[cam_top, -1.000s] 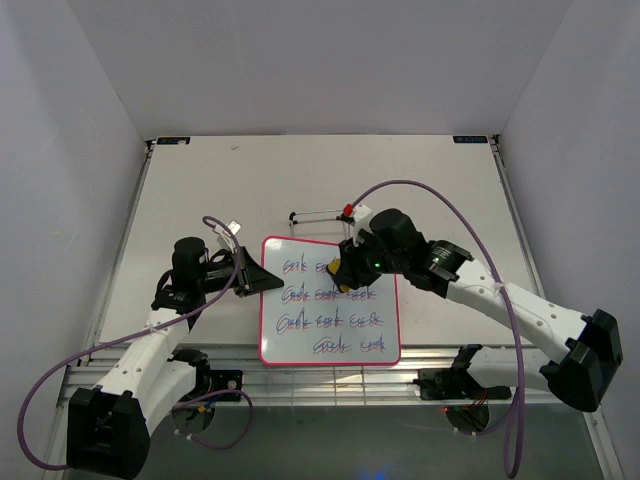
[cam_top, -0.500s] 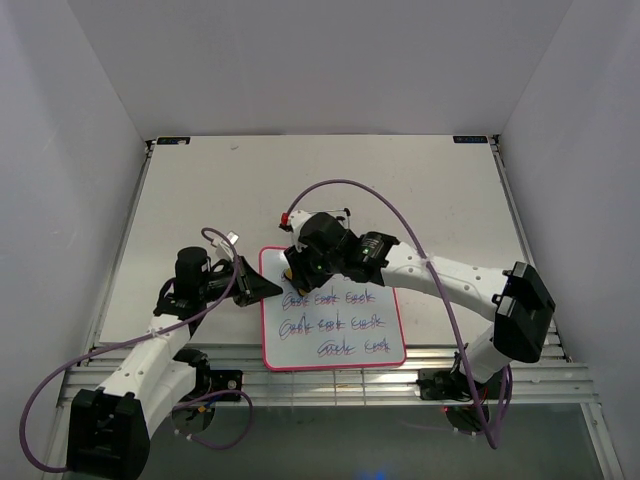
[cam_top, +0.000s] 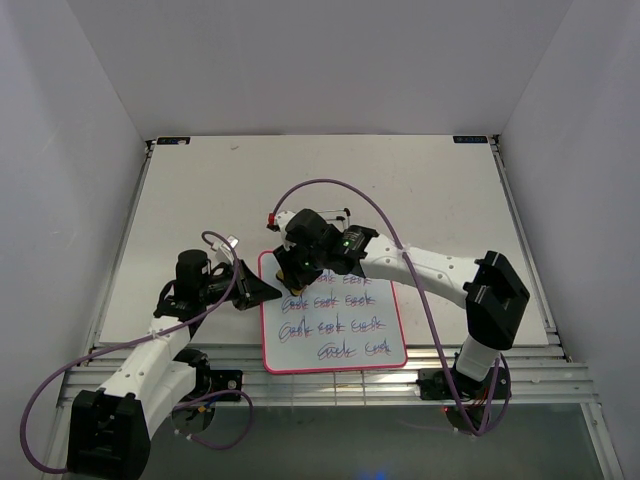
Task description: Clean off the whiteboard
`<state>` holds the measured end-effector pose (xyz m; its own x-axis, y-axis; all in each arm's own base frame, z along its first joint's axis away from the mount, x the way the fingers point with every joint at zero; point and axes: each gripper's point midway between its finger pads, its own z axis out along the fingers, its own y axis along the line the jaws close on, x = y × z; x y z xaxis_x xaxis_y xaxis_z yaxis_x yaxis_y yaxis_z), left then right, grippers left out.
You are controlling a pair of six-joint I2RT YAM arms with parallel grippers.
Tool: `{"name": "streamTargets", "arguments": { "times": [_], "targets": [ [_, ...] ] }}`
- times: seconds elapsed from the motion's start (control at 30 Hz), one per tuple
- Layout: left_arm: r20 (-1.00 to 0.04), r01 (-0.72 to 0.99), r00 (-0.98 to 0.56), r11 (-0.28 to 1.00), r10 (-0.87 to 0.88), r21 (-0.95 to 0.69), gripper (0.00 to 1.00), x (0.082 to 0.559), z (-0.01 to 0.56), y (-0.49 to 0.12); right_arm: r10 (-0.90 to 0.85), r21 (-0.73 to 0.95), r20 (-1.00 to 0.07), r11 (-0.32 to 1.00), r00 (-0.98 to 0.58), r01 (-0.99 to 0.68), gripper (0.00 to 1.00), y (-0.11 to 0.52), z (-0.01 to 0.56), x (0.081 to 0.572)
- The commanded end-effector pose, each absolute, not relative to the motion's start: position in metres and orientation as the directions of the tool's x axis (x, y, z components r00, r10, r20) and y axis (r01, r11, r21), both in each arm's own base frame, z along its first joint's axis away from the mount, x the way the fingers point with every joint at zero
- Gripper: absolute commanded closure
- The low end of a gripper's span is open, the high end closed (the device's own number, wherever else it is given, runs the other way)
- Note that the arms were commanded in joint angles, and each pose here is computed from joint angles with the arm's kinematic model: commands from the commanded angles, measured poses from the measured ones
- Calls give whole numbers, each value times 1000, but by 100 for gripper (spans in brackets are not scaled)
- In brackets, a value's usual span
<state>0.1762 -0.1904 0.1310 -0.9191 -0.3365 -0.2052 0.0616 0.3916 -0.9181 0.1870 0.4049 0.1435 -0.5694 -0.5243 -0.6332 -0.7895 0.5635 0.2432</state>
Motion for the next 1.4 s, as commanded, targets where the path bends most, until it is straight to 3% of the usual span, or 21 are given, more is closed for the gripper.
{"name": "streamTargets", "arguments": {
  "times": [0.0, 0.6, 1.13, 1.37],
  "targets": [
    [-295, 176, -910, 374, -291, -910, 100, 174, 141, -194, -524, 279, -632, 534, -571, -798, 65, 417, 146, 182],
    [-302, 178, -904, 377, -302, -909, 100, 177, 145, -193, -493, 205, -545, 707, -678, -677, 64, 333, 95, 221],
    [-304, 182, -905, 377, -297, -908, 100, 174, 141, -193, -610, 299, -573, 467, -548, -832, 65, 438, 137, 163],
    [-310, 192, -904, 370, -293, -909, 100, 173, 144, -193, -619, 256, -558, 505, -552, -825, 66, 434, 128, 166]
  ]
}}
